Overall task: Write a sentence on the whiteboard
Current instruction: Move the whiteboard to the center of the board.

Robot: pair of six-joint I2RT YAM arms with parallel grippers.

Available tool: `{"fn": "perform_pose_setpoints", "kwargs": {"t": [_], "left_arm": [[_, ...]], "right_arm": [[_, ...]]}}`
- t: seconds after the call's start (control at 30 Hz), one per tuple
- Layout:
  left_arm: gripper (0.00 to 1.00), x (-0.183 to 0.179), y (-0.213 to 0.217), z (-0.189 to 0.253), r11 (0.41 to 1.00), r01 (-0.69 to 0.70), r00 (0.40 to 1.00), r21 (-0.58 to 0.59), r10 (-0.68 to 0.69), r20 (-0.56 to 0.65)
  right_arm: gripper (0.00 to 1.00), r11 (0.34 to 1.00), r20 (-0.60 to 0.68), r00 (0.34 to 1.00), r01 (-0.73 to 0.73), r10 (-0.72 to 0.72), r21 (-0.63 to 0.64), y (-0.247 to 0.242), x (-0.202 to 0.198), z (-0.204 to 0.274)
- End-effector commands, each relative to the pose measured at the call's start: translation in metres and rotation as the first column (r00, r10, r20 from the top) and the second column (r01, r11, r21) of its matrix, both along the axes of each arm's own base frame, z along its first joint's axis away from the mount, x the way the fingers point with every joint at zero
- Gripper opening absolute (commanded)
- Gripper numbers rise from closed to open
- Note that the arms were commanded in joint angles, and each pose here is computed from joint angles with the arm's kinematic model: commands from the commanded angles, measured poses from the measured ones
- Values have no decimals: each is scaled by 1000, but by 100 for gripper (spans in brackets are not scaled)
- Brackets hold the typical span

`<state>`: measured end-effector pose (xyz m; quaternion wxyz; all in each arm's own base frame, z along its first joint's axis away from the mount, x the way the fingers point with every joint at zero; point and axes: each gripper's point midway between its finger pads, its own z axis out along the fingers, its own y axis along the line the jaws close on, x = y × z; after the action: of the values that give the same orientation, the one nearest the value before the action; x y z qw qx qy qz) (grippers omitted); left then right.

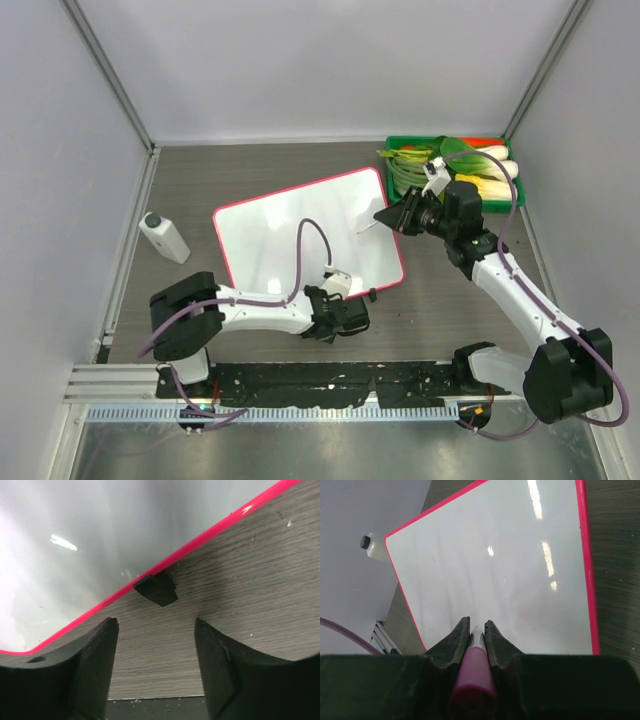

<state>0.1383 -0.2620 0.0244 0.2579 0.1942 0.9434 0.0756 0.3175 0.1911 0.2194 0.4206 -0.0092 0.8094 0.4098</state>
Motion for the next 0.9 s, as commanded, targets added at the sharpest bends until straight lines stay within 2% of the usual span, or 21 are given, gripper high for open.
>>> {"fn": "perform_pose_setpoints", "kwargs": {"t": [0.0, 0.2, 0.4, 0.57, 0.77, 0.87], "left_arm": [[73, 7, -2, 25, 998, 9, 998, -59, -6, 57], [95, 9, -11, 63, 980, 44, 995, -195, -25, 100], [98, 17, -19, 103, 943, 67, 994, -326, -33, 108], [100, 42, -9, 119, 911, 24, 996, -412, 11, 83], [100, 77, 31, 142, 847, -77, 988, -527, 136, 73], [100, 88, 66, 146, 830, -163, 969, -533, 235, 69]], "right_arm": [[1, 1000, 97, 995, 11, -13, 12, -4, 2, 38], [1, 1000, 98, 995, 26, -25, 0, -7, 2, 38], [1, 1000, 115, 993, 24, -25, 7, -8, 0, 46], [1, 1000, 113, 993, 20, -20, 6, -8, -3, 46], [1, 1000, 126, 992, 13, -14, 9, -8, -6, 51], [1, 1000, 132, 991, 14, -15, 8, -9, -8, 54]]}}
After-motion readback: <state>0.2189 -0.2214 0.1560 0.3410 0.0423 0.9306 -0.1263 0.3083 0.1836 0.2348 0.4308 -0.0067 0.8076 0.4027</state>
